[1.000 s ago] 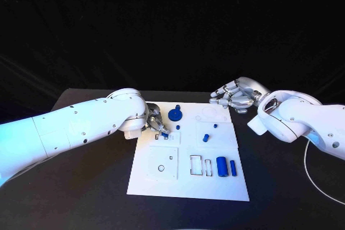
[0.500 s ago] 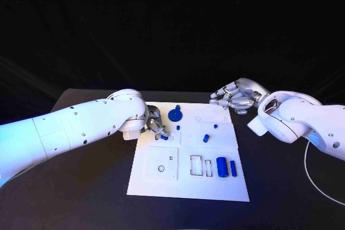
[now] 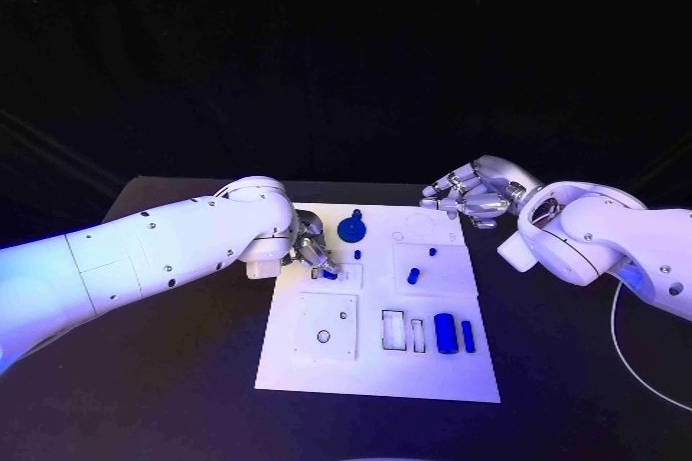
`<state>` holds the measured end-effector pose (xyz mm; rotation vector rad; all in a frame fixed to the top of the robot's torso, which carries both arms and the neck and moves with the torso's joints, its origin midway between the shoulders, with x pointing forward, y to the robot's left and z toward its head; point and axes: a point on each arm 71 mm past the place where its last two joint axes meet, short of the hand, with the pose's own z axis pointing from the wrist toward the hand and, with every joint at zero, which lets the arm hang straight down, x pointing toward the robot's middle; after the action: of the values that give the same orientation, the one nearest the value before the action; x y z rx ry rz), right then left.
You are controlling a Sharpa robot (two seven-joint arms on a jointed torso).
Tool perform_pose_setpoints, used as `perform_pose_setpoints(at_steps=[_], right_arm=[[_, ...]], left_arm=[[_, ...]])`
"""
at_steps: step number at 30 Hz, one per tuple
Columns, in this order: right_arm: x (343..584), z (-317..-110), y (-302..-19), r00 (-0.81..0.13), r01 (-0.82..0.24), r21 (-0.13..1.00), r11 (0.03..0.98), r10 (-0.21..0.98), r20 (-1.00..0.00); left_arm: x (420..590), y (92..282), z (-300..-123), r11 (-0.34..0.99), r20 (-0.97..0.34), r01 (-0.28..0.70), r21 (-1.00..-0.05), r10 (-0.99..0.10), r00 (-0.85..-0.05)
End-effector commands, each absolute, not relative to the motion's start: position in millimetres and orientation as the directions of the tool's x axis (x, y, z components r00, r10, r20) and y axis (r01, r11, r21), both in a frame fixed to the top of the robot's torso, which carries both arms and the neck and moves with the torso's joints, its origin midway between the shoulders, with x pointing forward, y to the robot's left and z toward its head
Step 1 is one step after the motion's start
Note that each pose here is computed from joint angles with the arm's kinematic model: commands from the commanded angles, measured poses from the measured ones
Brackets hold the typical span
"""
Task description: Assemble the parts on the task board
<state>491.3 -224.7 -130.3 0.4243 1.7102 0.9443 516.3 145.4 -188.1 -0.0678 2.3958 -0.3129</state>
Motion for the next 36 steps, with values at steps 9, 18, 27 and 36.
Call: perform_pose_setpoints(at_steps=[9, 18, 27, 36], right_arm=[[490.6, -131.1, -223.2, -0.365, -0.172, 0.767, 0.618, 0.683, -0.632], [490.2, -131.0, -222.3, -0.369, -0.174, 0.769, 0.615, 0.684, -0.630], [490.1, -131.3, -221.6, -0.377, -0.174, 0.773, 0.610, 0.684, -0.624], [490.1, -131.5, -221.7, -0.379, -0.174, 0.774, 0.609, 0.684, -0.624]], left_arm=[[514.3, 137.7, -197.0, 0.976, -0.623, 0.058, -0.212, -0.089, -0.778], [518.2, 135.8, -198.4, 0.976, -0.622, 0.048, -0.213, -0.098, -0.777], [519.1, 133.8, -198.5, 0.974, -0.626, 0.044, -0.220, -0.107, -0.772], [520.3, 137.7, -199.1, 0.977, -0.629, 0.044, -0.206, -0.098, -0.772]])
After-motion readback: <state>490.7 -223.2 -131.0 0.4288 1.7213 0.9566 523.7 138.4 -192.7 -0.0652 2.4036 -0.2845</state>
